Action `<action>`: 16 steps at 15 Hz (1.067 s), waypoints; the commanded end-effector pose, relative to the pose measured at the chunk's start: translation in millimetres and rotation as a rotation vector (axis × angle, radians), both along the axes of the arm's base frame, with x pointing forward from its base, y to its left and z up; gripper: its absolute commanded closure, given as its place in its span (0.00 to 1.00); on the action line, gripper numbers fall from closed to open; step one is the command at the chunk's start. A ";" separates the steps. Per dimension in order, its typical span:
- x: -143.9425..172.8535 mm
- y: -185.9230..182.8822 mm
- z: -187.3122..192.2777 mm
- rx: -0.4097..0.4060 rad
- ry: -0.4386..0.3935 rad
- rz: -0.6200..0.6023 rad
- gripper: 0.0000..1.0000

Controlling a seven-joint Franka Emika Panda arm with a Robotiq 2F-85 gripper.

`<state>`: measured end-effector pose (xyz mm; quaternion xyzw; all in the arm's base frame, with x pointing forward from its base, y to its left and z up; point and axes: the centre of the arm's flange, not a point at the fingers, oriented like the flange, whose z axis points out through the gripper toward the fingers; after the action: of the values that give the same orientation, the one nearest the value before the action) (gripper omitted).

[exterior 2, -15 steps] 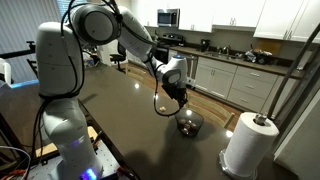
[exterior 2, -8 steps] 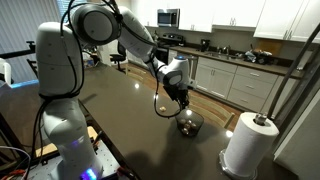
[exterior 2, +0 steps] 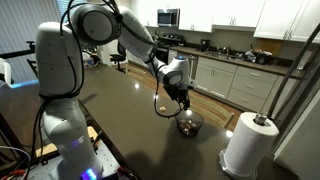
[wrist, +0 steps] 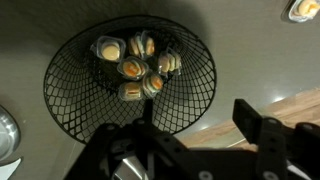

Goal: Move the basket to the right, pick up all the objects from the table and put them in the basket

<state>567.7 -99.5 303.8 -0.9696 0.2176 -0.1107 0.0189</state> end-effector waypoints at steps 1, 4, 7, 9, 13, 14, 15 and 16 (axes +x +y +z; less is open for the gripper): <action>-6.0 7.0 6.3 0.012 -0.023 0.006 0.00; -3.1 24.2 6.4 0.012 -0.015 0.063 0.00; 0.4 49.8 3.6 0.015 0.010 0.160 0.00; 2.4 67.0 0.9 0.016 0.030 0.219 0.00; 2.5 93.4 -7.9 0.018 0.081 0.322 0.00; 1.6 100.0 -12.9 0.020 0.099 0.351 0.00; 0.9 105.2 -16.2 0.020 0.116 0.373 0.00; -0.2 110.7 -19.6 0.021 0.134 0.398 0.00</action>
<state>567.9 1.6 290.7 -0.9955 0.0639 -0.0601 0.0364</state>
